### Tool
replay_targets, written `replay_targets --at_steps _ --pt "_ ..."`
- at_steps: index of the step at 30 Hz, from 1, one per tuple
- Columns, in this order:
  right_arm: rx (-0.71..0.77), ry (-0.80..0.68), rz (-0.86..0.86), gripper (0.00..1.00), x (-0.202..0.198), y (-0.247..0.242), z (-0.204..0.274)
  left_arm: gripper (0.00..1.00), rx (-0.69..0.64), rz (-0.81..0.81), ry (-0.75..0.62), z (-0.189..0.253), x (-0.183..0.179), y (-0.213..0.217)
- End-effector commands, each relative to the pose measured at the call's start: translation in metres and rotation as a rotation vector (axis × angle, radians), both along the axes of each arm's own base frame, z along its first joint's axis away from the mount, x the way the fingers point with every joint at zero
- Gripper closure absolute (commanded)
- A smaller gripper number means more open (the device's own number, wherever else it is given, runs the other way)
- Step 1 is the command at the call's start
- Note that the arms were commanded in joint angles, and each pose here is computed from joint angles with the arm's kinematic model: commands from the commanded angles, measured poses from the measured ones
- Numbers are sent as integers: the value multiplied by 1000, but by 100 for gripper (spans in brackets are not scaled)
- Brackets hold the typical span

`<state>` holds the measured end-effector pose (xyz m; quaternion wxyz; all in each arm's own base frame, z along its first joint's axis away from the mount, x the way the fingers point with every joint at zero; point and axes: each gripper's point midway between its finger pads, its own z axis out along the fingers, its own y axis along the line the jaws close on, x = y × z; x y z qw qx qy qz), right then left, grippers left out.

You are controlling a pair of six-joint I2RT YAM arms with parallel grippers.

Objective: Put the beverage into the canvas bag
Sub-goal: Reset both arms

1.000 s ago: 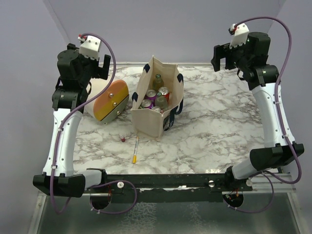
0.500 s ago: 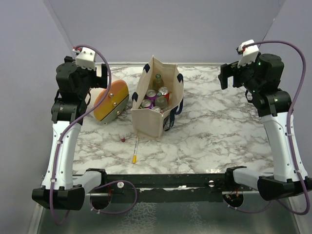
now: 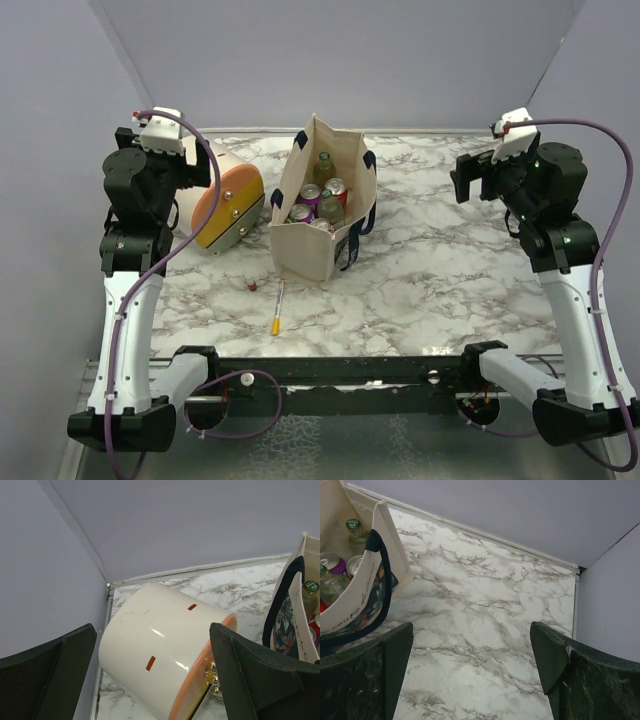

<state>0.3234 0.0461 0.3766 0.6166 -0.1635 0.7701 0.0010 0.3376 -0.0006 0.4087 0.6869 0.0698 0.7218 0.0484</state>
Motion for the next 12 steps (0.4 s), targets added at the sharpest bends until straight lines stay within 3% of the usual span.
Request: replay_targets --at_steps 1,12 --pt "-19 -45 -19 0 2 -4 6 1 6 54 -8 0 -3 12" --pt "-27 -52 -15 0 -3 -6 5 1 13 49 -10 6 -8 12"
